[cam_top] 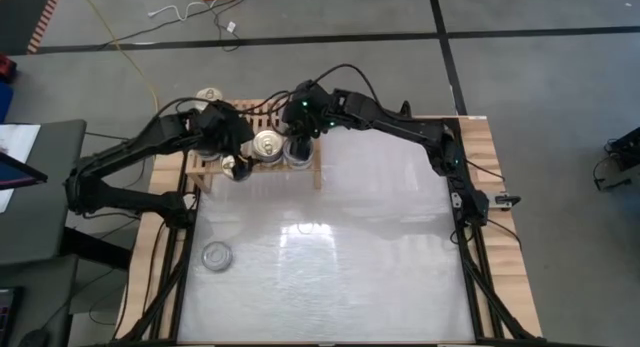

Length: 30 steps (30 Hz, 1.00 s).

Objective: Stack canned seafood by type on shelf
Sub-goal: Stack the blue tuna can on top of the bottom right blue tuna can on the shelf

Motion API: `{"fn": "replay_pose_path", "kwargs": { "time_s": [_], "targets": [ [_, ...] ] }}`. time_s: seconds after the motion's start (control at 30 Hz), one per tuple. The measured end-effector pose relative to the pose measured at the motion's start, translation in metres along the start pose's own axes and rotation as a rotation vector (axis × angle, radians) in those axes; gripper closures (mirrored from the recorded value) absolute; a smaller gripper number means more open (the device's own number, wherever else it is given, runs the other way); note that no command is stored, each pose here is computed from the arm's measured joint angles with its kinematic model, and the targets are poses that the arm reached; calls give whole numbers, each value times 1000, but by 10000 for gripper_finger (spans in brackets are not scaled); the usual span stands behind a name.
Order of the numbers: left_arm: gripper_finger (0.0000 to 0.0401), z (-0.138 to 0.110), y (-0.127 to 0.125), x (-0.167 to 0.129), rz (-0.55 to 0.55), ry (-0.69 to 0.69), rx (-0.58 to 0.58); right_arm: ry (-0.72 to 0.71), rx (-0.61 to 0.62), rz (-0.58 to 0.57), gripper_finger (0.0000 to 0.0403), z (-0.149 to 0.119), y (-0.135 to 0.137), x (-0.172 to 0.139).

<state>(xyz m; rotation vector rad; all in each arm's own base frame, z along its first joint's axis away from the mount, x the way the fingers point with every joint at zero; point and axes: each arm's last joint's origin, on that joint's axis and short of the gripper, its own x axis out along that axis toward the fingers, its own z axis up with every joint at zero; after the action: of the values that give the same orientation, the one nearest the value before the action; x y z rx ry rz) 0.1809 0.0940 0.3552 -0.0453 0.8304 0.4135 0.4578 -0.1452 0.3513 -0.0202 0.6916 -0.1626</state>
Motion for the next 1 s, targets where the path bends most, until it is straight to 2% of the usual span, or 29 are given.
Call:
{"fn": "replay_pose_path", "kwargs": {
  "time_s": [0.27, 0.57, 0.77, 1.0],
  "targets": [
    [34, 2, 0, 0, -10, -23, -12, -22, -39, 40, 387, 0, 15, 9],
    [34, 0, 0, -1, -16, -2, -14, -47, -32, 42, 387, 2, 16, 9],
    [34, 0, 0, -15, -16, -44, -18, -52, -27, 43, 387, 3, 16, 9],
    [34, -3, -1, -18, -19, -19, -18, -53, -27, 43, 387, 3, 16, 9]
  ]
}}
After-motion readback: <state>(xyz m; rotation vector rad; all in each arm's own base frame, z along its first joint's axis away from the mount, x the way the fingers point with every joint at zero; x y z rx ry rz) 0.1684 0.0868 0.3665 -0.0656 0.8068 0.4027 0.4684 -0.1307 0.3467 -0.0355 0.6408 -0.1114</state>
